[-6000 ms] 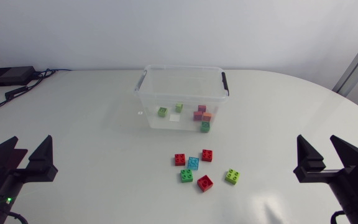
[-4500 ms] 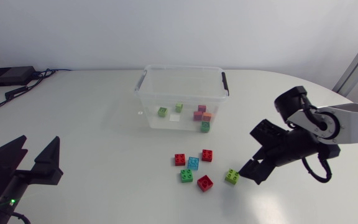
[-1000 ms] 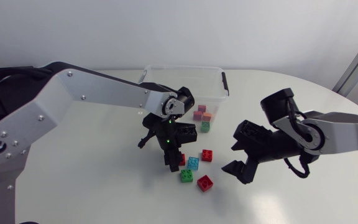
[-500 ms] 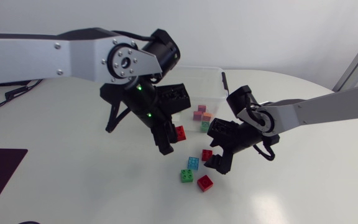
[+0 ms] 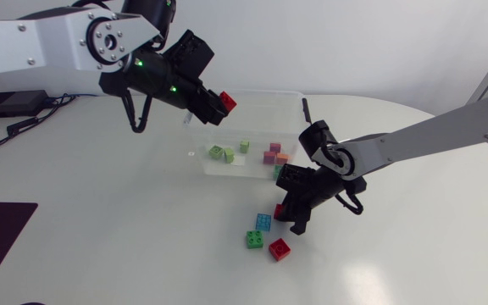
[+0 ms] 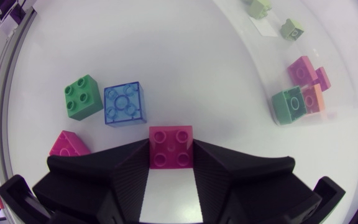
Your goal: Pick up the duplo bricks and place them in the container
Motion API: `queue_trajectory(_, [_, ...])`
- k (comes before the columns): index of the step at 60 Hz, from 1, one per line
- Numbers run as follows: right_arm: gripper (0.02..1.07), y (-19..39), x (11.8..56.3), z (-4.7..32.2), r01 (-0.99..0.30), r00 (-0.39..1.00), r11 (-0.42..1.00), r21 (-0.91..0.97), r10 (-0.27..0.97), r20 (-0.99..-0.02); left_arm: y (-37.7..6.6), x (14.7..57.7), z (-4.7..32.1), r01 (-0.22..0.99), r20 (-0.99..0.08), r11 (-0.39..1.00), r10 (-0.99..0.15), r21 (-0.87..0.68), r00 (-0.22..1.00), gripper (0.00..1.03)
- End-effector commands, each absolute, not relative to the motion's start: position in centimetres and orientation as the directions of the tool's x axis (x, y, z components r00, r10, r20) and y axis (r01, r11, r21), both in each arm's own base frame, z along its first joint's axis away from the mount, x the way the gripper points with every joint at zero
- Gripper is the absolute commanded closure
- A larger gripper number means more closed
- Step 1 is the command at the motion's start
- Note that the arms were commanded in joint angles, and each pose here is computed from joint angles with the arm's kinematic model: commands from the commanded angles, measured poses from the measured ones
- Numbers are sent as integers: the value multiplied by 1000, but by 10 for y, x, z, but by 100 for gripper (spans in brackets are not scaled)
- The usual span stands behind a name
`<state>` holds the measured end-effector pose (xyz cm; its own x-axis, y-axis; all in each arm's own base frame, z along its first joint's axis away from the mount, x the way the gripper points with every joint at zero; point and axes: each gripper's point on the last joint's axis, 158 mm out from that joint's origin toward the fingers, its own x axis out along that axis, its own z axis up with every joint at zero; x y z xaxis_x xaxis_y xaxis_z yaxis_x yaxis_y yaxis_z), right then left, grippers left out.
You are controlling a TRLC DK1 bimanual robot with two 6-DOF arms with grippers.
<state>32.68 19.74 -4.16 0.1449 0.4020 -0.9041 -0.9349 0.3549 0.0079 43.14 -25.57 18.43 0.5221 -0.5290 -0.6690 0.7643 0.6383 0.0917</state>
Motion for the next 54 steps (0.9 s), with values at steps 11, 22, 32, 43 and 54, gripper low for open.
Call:
queue_trajectory(11, [93, 181, 317, 3, -928, 187, 373, -24, 408, -893, -258, 479, 165, 713, -627, 699, -532, 55, 569, 30])
queue_trajectory(22, [93, 166, 330, 72, -886, 335, 448, -120, 438, -834, -251, 478, 178, 690, -564, 716, -528, 107, 635, 4])
queue_trajectory(32, [93, 166, 357, 124, -832, 450, 527, -171, 461, -765, -246, 436, 194, 732, -561, 658, -545, 175, 624, 4])
queue_trajectory(43, [93, 174, 392, 164, -777, 541, 600, -190, 483, -688, -252, 362, 150, 865, -697, 463, -557, 191, 452, 4])
queue_trajectory(54, [93, 182, 426, 179, -737, 590, 651, -178, 492, -640, -253, 301, 100, 948, -808, 280, -518, 150, 281, 4])
